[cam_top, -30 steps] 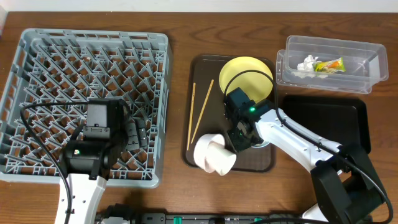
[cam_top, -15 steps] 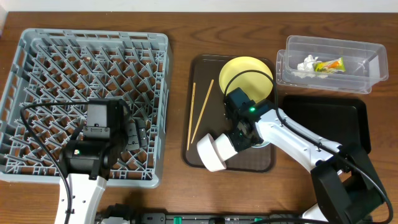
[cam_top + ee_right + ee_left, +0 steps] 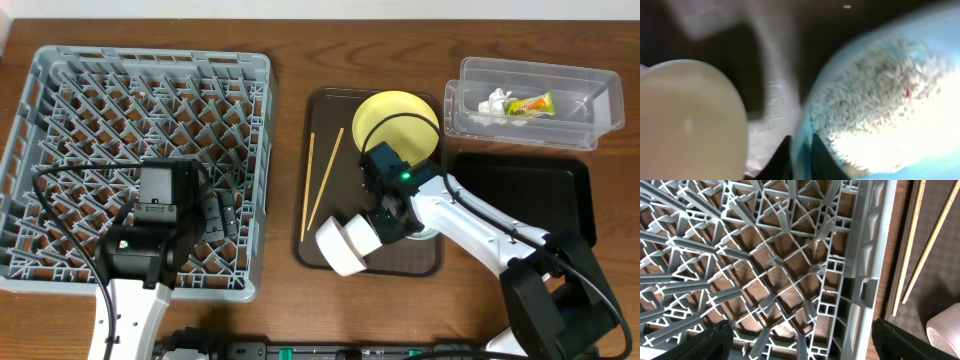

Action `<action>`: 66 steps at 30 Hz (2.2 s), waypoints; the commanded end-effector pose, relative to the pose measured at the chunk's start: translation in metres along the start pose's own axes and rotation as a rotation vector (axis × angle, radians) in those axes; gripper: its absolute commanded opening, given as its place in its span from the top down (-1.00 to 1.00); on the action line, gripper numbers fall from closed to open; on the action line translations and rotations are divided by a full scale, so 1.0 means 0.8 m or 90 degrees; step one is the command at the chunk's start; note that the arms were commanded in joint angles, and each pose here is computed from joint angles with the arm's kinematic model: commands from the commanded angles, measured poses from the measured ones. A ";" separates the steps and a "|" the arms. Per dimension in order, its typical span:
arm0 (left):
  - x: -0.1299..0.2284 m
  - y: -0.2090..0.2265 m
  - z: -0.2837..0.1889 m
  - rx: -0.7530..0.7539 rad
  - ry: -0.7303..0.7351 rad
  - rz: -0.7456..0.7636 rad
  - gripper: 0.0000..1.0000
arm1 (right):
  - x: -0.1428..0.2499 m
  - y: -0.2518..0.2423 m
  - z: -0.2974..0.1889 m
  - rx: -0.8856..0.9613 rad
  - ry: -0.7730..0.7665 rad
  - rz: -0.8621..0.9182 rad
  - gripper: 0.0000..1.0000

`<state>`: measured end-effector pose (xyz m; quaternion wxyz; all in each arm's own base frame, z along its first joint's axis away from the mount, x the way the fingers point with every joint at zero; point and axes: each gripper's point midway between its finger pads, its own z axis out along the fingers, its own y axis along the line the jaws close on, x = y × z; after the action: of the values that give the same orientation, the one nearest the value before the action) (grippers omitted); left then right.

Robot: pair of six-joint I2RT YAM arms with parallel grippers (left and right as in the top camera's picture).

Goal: Sort waste into correct bins and load items into the dishwasher
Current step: 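Grasp the light-blue bowl rim with the right gripper and lift it, then tilt the light-blue bowl over the black tray to pour out crumbs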

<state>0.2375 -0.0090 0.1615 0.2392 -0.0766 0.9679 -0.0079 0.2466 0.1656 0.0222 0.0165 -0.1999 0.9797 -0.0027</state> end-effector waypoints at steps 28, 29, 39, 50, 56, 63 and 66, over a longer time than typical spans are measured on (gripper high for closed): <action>-0.005 0.000 -0.005 -0.001 -0.008 0.004 -0.82 | -0.067 -0.058 -0.141 -0.144 -0.200 0.179 0.98; -0.005 0.000 -0.005 -0.001 -0.008 0.004 -0.81 | -0.066 -0.072 -0.145 -0.144 -0.207 0.201 0.98; -0.005 0.000 -0.005 -0.001 -0.007 0.004 -0.81 | -0.061 -0.159 -0.144 -0.303 -0.231 0.319 0.98; -0.004 0.000 -0.005 -0.002 -0.006 0.004 -0.81 | -0.048 -0.214 -0.128 -0.523 -0.301 0.339 0.98; -0.004 0.000 -0.005 -0.002 -0.006 0.004 -0.81 | -0.045 -0.243 -0.128 -0.632 -0.370 0.366 0.98; -0.002 0.001 -0.005 -0.003 -0.001 0.004 -0.81 | -0.038 -0.275 -0.118 -0.742 -0.414 0.445 0.97; -0.002 0.001 -0.005 -0.003 -0.001 0.004 -0.81 | -0.034 -0.288 -0.120 -0.781 -0.446 0.464 0.98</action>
<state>0.2340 -0.0087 0.1597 0.2315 -0.0765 0.9698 -0.0066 0.3545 -0.0312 0.1032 0.1719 0.1734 0.7972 0.5522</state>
